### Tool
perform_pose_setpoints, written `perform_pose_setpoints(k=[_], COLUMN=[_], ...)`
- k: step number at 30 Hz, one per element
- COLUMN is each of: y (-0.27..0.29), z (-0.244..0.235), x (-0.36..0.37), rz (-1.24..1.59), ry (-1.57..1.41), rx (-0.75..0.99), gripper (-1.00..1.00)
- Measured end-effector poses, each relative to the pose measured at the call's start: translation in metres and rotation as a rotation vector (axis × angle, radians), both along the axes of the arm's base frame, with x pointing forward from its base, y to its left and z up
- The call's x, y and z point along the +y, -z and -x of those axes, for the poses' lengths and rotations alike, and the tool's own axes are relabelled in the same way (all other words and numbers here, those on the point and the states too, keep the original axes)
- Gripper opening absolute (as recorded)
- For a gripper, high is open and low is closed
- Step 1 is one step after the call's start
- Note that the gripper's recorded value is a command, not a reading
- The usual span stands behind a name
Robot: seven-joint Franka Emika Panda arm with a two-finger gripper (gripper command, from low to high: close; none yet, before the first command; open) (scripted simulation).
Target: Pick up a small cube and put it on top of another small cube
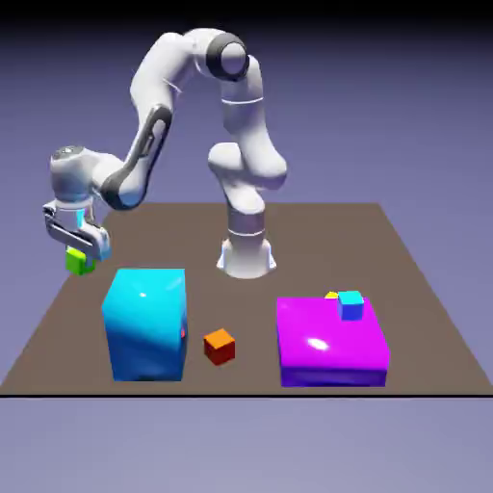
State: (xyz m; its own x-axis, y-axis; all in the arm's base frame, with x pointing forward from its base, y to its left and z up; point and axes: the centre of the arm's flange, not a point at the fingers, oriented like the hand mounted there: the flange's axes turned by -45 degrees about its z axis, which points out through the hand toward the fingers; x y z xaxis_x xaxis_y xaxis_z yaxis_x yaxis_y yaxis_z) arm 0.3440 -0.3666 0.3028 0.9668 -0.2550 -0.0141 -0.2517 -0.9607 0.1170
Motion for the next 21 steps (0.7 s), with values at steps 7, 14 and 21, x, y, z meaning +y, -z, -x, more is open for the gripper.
perform_pose_setpoints(k=[7,14,21], y=[-0.057,-0.077,-0.057], z=[-0.117,-0.167,-0.128], x=[0.135,0.339,0.513], rz=[0.077,0.083,-0.017], ry=[-0.668,-1.064,-1.123], rx=[0.076,0.099,0.108], gripper=[-1.00,-1.00,-1.00])
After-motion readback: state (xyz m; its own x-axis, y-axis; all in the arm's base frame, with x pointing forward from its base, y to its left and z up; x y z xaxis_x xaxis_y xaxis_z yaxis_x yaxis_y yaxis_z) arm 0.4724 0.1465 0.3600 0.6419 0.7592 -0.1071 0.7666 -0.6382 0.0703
